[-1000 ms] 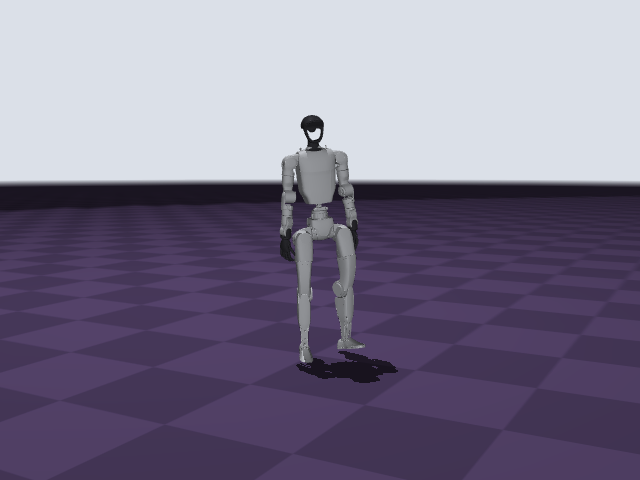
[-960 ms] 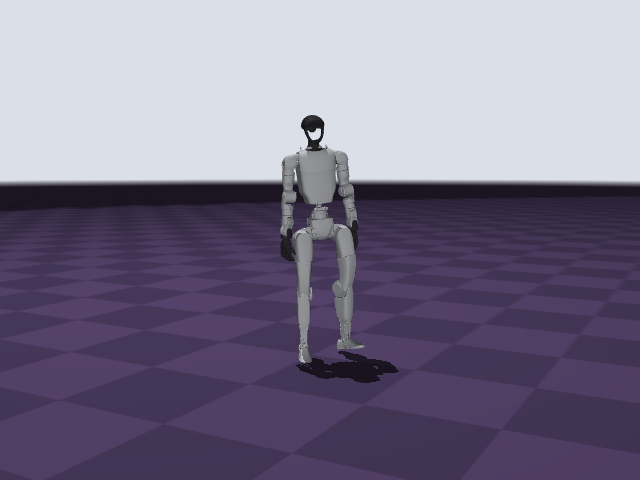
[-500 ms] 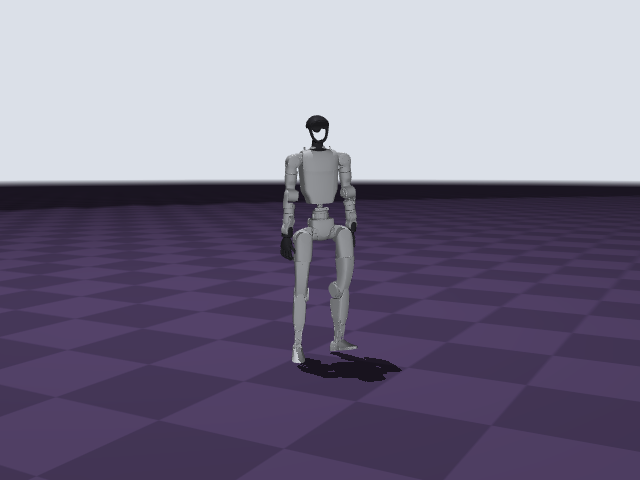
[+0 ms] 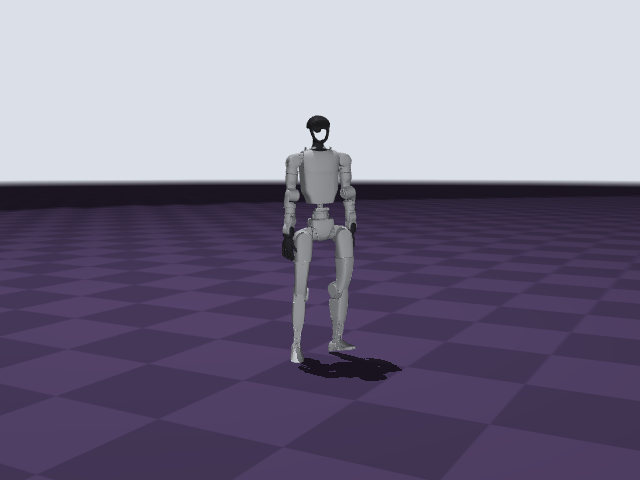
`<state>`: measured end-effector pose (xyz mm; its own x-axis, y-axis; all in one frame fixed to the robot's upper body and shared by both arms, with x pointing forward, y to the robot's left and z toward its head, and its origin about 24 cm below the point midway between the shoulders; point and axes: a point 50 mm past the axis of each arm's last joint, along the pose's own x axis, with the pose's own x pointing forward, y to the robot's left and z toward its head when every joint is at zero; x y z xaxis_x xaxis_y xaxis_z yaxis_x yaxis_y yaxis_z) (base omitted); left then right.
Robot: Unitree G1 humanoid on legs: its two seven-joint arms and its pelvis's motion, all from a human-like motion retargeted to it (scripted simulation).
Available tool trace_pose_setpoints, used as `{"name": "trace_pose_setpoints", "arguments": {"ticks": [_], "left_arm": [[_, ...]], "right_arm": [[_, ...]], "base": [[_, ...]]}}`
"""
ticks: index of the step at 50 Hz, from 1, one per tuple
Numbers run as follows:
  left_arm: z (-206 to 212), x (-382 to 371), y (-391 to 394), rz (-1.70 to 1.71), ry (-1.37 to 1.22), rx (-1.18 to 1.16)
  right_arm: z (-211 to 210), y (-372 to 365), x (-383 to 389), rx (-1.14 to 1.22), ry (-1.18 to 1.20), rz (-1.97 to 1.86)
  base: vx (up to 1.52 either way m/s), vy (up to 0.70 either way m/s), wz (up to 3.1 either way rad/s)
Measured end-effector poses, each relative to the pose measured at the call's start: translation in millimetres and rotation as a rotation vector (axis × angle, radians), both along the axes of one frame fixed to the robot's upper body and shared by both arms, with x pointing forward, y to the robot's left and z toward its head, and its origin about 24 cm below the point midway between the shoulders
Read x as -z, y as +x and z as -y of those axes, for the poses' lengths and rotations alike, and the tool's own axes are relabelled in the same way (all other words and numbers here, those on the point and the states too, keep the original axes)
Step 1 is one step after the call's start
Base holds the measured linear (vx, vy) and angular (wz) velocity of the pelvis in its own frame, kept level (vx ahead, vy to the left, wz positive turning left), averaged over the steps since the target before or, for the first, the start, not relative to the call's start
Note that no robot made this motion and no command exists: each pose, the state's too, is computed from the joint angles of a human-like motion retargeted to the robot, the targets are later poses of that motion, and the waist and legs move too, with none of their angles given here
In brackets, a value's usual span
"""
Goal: In place motions
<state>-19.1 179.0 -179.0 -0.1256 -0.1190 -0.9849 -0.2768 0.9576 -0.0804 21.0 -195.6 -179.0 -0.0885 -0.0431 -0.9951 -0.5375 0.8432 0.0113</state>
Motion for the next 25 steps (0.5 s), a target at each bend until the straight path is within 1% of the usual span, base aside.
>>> {"name": "trace_pose_setpoints", "arguments": {"ticks": [10, 25], "left_arm": [[0.0, 0.5, 6.6, 0.024, -0.003, 0.017], [3.4, -0.4, -6.8, -0.021, -0.016, 0.014]], "right_arm": [[-1.9, 4.1, 0.1, -0.006, 0.012, 0.015], [6.6, -14.7, -0.9, 0.028, -0.017, -0.05]], "base": [[0.0, 0.0, 0.0], [0.0, 0.0, 0.0]]}}
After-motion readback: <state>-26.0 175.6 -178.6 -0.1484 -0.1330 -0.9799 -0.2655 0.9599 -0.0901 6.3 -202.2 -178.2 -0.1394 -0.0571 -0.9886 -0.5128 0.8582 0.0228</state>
